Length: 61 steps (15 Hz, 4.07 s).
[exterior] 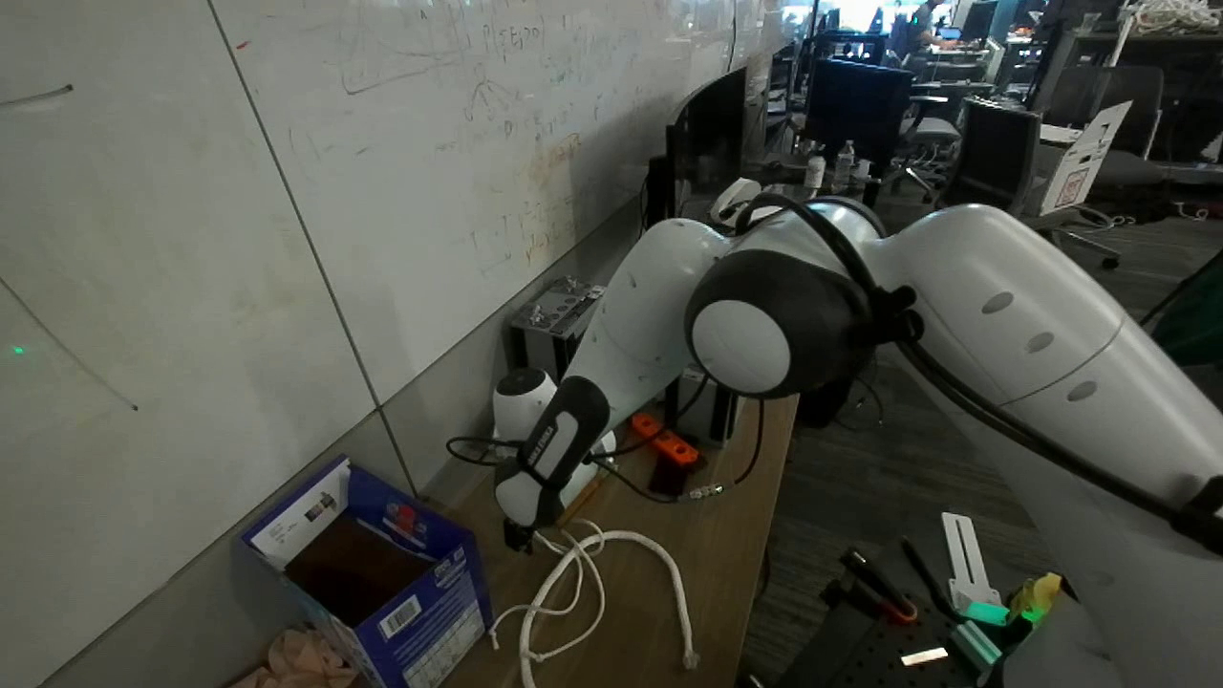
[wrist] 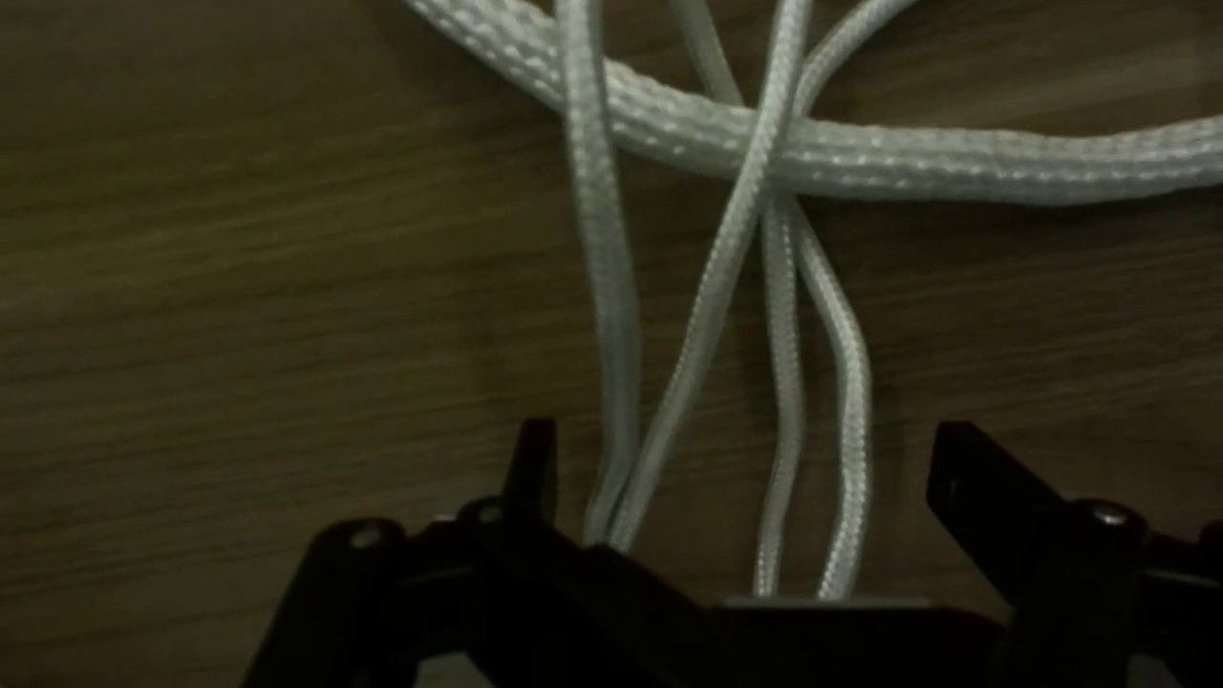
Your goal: Put the white string in the blue box
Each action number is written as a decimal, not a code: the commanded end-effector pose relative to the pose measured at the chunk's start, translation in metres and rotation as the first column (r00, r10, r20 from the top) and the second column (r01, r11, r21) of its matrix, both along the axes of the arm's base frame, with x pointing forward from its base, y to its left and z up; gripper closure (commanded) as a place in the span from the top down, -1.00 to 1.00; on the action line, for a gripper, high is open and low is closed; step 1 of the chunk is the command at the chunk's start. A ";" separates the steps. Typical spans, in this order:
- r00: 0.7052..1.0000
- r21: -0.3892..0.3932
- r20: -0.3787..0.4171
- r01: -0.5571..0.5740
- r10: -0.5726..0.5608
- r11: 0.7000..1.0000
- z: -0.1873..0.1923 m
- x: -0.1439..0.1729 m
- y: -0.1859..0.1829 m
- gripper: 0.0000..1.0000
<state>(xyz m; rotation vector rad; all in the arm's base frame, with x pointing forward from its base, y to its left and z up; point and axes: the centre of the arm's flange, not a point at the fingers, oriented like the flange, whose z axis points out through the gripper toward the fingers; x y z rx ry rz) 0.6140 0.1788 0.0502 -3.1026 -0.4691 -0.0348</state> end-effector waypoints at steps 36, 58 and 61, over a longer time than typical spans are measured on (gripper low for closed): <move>0.983 -0.030 -0.183 -0.012 0.006 0.999 0.067 0.004 0.016 -0.97; 0.993 0.104 -0.113 -0.011 0.022 0.995 0.532 -0.041 0.230 -0.97; 0.999 0.102 -0.053 0.006 -0.001 0.995 0.558 -0.050 0.258 -0.97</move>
